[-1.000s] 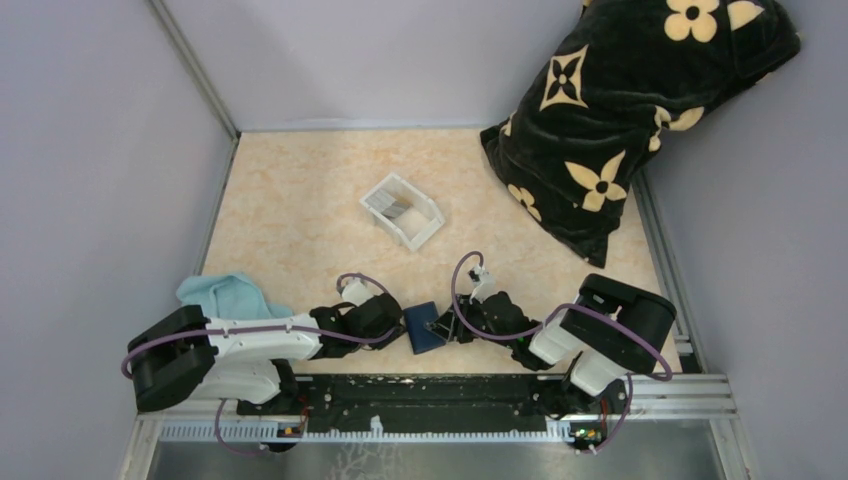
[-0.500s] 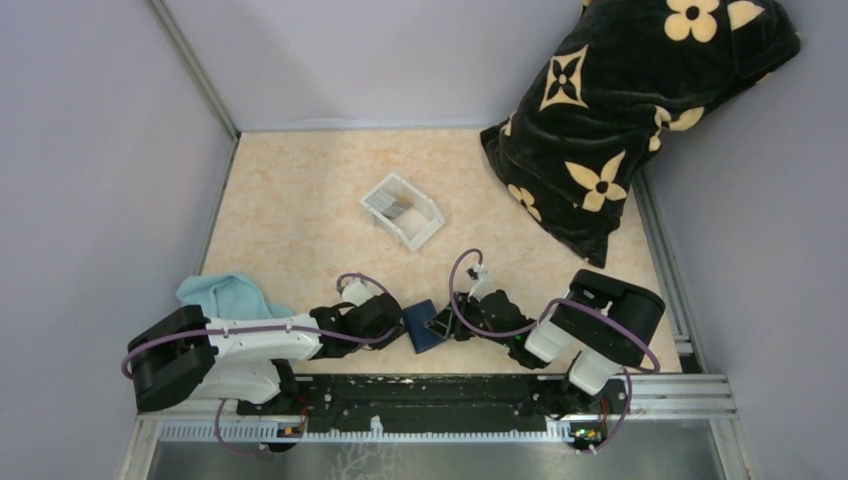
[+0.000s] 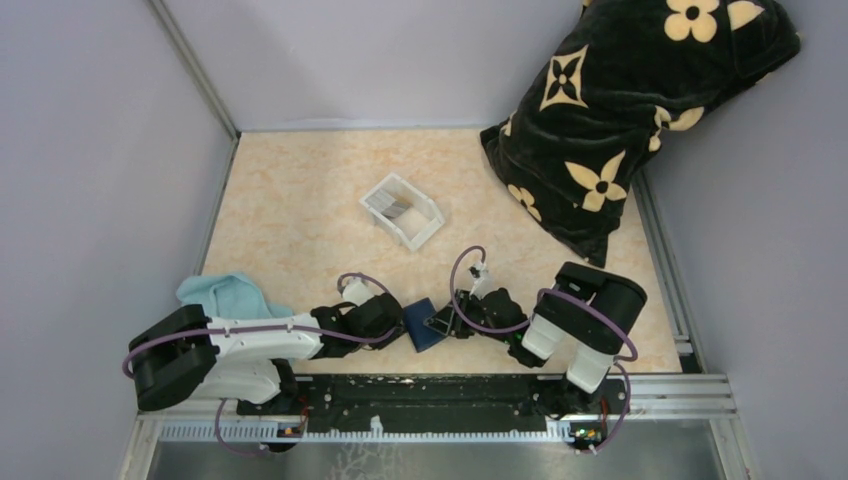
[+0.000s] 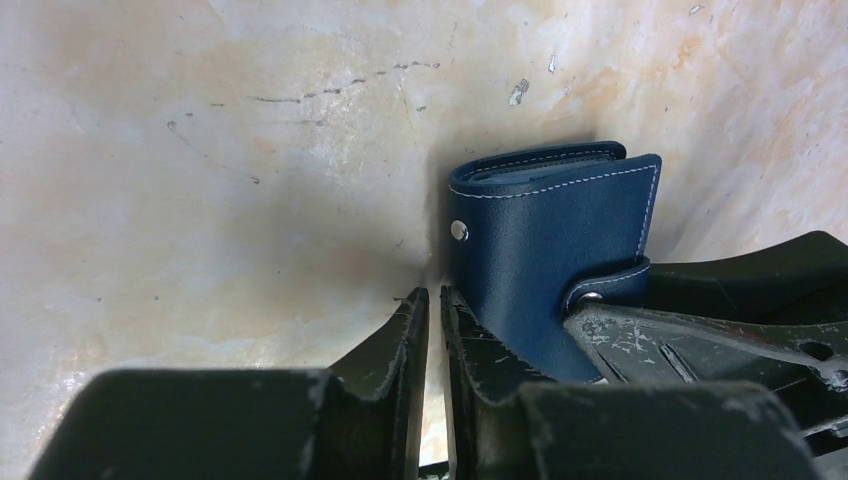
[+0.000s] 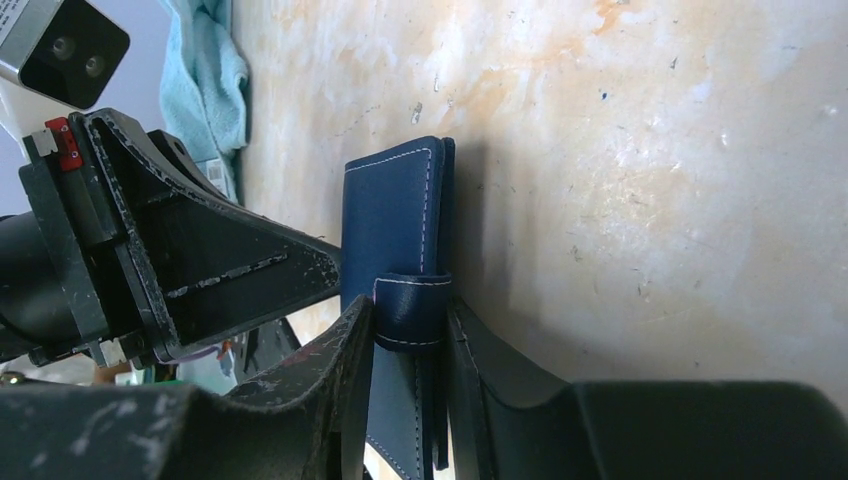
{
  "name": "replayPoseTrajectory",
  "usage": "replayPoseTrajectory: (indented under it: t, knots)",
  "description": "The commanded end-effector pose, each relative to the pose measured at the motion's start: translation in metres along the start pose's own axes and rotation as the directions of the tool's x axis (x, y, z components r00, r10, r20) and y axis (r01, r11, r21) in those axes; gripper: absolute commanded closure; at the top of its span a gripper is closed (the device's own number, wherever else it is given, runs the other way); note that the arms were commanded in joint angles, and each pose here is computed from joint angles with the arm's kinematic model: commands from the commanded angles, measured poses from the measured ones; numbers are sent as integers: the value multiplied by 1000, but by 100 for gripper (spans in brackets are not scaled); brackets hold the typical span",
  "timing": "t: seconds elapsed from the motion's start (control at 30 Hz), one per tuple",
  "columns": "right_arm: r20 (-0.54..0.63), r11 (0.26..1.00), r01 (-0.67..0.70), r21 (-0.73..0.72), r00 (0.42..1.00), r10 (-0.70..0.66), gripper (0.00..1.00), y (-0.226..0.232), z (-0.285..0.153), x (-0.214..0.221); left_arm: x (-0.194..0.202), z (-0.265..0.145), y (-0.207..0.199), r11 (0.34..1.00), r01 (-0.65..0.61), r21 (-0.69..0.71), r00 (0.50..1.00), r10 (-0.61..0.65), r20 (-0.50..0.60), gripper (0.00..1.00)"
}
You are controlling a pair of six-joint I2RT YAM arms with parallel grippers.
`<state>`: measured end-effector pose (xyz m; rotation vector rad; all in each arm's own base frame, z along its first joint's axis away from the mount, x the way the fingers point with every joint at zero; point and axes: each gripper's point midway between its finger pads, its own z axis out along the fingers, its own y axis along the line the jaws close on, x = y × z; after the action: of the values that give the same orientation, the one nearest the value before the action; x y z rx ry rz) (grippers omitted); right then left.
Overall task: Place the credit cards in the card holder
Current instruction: Close the card holder at the center of the board.
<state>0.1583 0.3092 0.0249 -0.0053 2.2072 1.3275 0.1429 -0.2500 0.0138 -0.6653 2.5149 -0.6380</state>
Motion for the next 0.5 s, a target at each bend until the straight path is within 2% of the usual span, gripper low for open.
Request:
replayPoseTrajectory:
  t: [0.0,0.2,0.47]
  knots:
    - [-100,998,-32,-46,995,27,73,5,-2,21,19,5,61,977,-112,-184,991,97,-90,81]
    - [-126,996,-63,-69,991,54,75,7,-2,26,19,5,61,976,-115,-185,991,100,-88,81]
    - [-159,995,-82,-54,985,73,91,4,-1,33,21,7,60,975,-120,-185,990,104,-95,81]
